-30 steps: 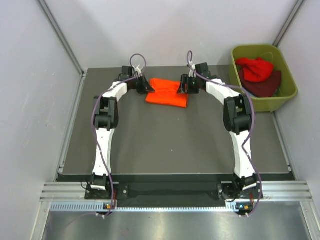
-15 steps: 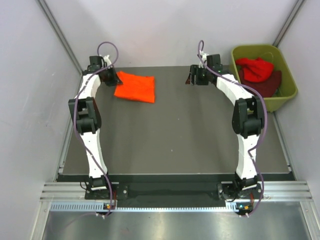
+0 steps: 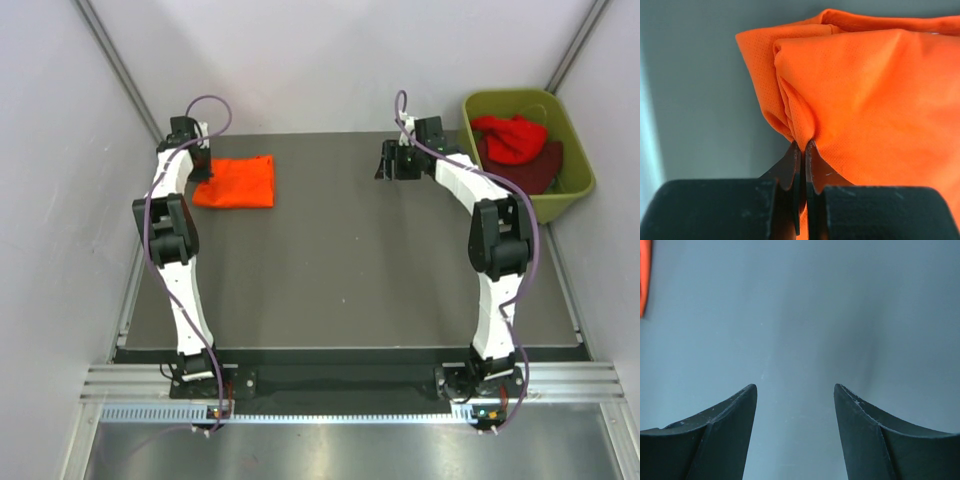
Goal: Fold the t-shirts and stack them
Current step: Neatly place the folded tshirt to the corner
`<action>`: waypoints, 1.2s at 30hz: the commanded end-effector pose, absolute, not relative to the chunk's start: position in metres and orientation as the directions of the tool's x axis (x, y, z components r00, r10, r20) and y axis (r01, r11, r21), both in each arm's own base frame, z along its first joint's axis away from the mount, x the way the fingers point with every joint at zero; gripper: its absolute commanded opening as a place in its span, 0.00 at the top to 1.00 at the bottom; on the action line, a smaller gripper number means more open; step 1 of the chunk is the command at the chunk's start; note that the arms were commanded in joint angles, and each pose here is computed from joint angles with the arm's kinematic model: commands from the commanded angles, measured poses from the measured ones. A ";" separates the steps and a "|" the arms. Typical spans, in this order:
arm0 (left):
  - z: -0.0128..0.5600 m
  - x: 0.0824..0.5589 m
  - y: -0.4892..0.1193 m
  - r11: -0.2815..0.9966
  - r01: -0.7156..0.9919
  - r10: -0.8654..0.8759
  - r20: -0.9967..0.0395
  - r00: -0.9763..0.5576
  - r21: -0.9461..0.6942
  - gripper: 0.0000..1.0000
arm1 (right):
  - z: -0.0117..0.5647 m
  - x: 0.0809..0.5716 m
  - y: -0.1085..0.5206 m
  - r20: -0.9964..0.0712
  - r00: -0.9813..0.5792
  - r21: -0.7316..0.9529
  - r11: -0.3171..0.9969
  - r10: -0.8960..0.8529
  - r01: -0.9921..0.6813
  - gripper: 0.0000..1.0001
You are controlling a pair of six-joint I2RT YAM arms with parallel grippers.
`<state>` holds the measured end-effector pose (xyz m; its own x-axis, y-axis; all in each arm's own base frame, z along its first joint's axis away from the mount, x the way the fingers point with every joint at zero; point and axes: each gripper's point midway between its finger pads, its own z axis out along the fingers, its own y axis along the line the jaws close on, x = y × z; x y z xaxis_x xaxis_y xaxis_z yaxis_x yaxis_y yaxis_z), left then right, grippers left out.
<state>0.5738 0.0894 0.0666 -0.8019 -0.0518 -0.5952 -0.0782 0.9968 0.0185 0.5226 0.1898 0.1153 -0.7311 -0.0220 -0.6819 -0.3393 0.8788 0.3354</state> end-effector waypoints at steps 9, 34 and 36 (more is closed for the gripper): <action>0.088 0.593 0.183 0.910 -0.216 0.069 -0.642 -0.763 0.355 1.00 | 0.168 0.515 0.185 -0.765 -0.643 0.281 0.880 -0.034 -0.382 0.36; 0.099 0.618 0.273 0.759 -0.373 0.139 -0.692 -0.708 0.534 1.00 | 0.164 0.502 0.187 -0.759 -0.649 0.268 0.880 -0.058 -0.392 0.36; 0.097 0.621 0.274 0.756 -0.381 0.139 -0.700 -0.701 0.532 1.00 | 0.163 0.502 0.189 -0.758 -0.650 0.268 0.879 -0.061 -0.395 0.36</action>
